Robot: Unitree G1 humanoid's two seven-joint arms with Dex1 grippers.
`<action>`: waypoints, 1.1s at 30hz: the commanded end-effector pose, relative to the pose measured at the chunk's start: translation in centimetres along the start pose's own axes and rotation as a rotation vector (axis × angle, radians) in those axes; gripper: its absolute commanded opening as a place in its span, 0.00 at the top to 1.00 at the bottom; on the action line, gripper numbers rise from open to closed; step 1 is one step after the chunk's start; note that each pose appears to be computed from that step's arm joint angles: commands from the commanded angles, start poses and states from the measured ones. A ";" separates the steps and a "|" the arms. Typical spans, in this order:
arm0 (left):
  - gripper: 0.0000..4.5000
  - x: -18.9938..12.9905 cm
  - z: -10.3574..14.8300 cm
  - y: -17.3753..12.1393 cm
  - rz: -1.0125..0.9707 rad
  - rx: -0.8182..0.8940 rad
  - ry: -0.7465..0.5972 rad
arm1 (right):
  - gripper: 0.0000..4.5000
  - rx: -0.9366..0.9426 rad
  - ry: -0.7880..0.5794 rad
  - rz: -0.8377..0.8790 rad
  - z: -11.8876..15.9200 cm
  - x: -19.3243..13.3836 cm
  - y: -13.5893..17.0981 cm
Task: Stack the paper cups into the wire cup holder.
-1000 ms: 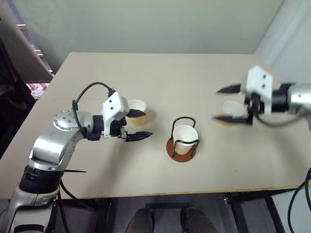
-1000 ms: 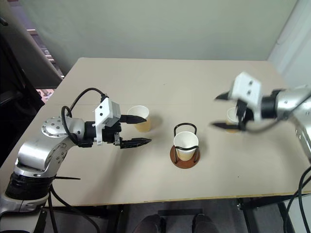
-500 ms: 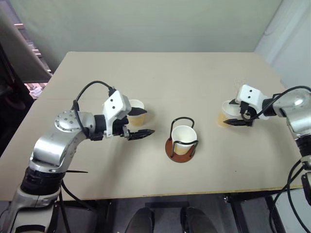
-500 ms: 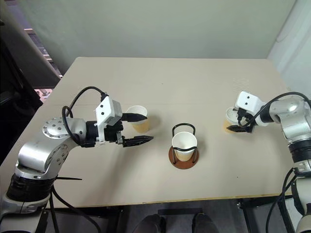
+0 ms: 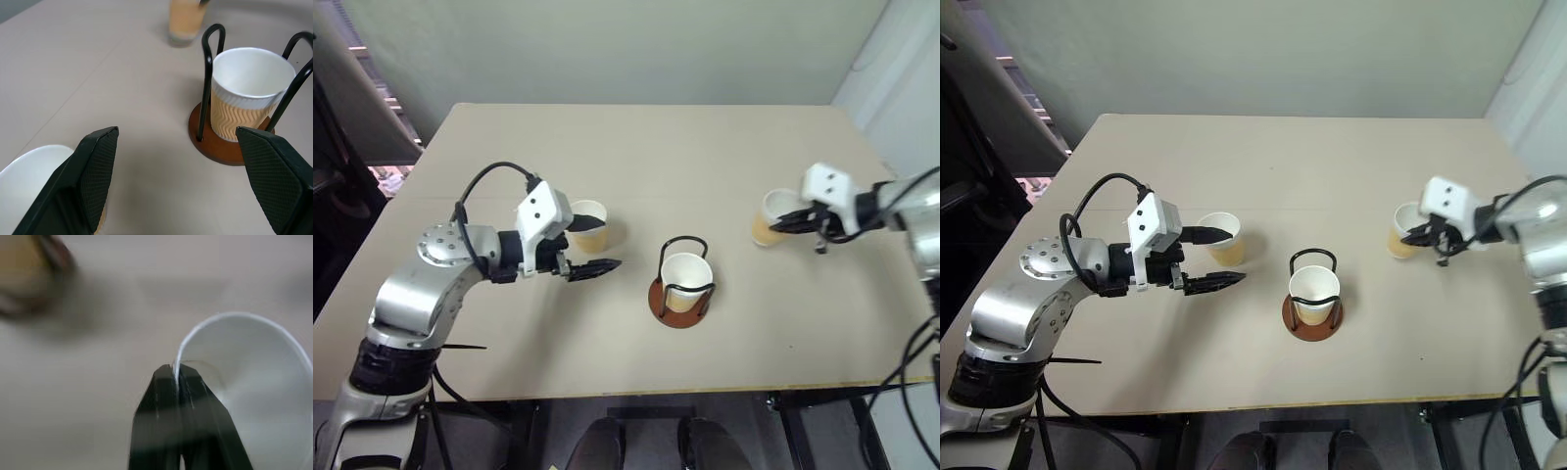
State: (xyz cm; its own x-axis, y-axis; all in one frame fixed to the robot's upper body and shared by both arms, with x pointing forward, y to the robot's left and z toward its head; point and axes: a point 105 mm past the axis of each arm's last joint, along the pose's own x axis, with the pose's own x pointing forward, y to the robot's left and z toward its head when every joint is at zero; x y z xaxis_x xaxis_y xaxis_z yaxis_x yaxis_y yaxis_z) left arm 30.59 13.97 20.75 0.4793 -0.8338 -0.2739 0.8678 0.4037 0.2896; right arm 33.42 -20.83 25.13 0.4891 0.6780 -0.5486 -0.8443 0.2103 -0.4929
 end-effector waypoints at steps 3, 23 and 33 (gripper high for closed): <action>0.08 -0.2 0.9 0.2 -0.006 0.044 -0.026 | 0.99 -0.138 -0.298 0.086 10.0 -3.3 3.4; 0.08 0.1 0.8 -0.3 -0.031 0.051 -0.017 | 0.78 -0.086 -0.269 0.276 9.4 3.6 9.4; 0.08 -4.0 2.3 5.6 0.158 0.196 0.094 | 0.00 0.050 -0.391 0.024 9.4 -0.6 4.2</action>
State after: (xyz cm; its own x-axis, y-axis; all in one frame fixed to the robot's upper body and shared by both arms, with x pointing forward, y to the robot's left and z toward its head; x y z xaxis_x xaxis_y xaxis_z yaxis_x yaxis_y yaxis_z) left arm 32.93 17.39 23.03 0.5719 -0.7526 -0.3264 0.8027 0.4314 0.4117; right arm 27.05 -11.77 26.06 0.2550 0.8848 -0.3899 -0.9196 0.0972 -0.3807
